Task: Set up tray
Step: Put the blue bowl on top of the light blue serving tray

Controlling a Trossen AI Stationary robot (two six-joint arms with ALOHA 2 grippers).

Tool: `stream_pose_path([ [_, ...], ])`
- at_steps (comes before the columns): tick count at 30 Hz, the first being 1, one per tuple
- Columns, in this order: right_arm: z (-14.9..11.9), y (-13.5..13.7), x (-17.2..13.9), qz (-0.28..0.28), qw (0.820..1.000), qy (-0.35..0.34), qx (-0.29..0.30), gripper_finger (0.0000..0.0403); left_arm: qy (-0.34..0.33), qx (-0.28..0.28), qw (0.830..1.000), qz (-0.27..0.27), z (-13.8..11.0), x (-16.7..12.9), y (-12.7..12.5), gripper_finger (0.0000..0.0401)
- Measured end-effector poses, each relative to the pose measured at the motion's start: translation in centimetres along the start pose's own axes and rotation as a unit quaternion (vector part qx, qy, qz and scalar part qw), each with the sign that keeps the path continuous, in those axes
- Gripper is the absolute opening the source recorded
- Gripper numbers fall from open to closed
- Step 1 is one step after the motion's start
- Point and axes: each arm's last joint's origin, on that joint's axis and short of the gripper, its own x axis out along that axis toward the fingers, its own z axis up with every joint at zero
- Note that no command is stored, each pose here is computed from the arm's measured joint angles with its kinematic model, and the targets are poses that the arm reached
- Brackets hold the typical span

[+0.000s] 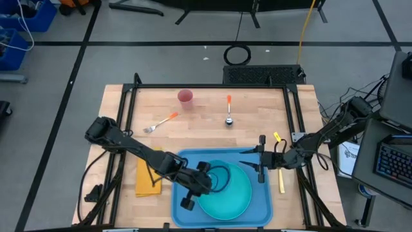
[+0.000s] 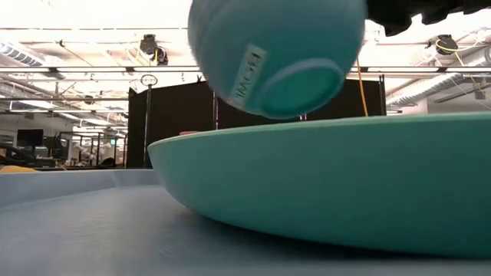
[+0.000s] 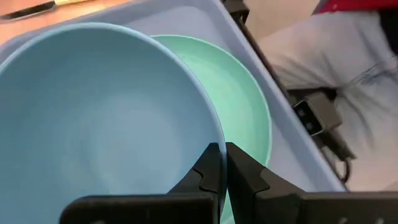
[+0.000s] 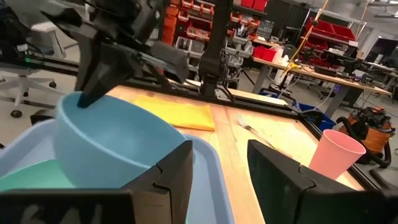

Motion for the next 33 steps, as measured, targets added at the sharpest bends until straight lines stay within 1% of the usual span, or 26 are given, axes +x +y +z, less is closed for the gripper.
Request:
stream_pose_path([
  [7,-0.1,0.0,0.0,0.001,1.000,0.005,-0.003,0.0141,0.075,0.011,0.997,0.007,-0.1,2.3,0.7,0.0008],
  [12,-0.5,0.1,0.0,0.003,1.000,0.020,0.006,0.0141,0.106,0.046,0.993,0.020,0.1,4.2,0.6,0.0008],
  [19,-1.0,0.0,-0.1,0.003,1.000,0.023,0.009,0.0141,0.098,0.085,0.991,0.021,1.3,4.5,-0.2,0.0008],
  [23,-1.8,-0.1,-0.4,0.002,1.000,0.012,0.018,0.0141,0.090,0.084,0.992,0.010,1.4,4.5,-0.3,0.0008],
  [25,-2.3,-0.2,-0.5,0.001,1.000,0.005,0.024,0.0141,0.087,0.082,0.993,-0.001,1.3,5.1,-0.4,0.0008],
  [29,-3.1,-0.4,-0.9,0.000,0.999,-0.013,0.040,0.0141,0.104,0.090,0.990,0.017,0.7,5.9,-0.8,0.0008],
  [33,-3.7,-0.5,-1.1,0.001,0.998,-0.013,0.057,0.0141,0.077,0.093,0.993,0.013,1.3,5.8,-1.4,0.0008],
])
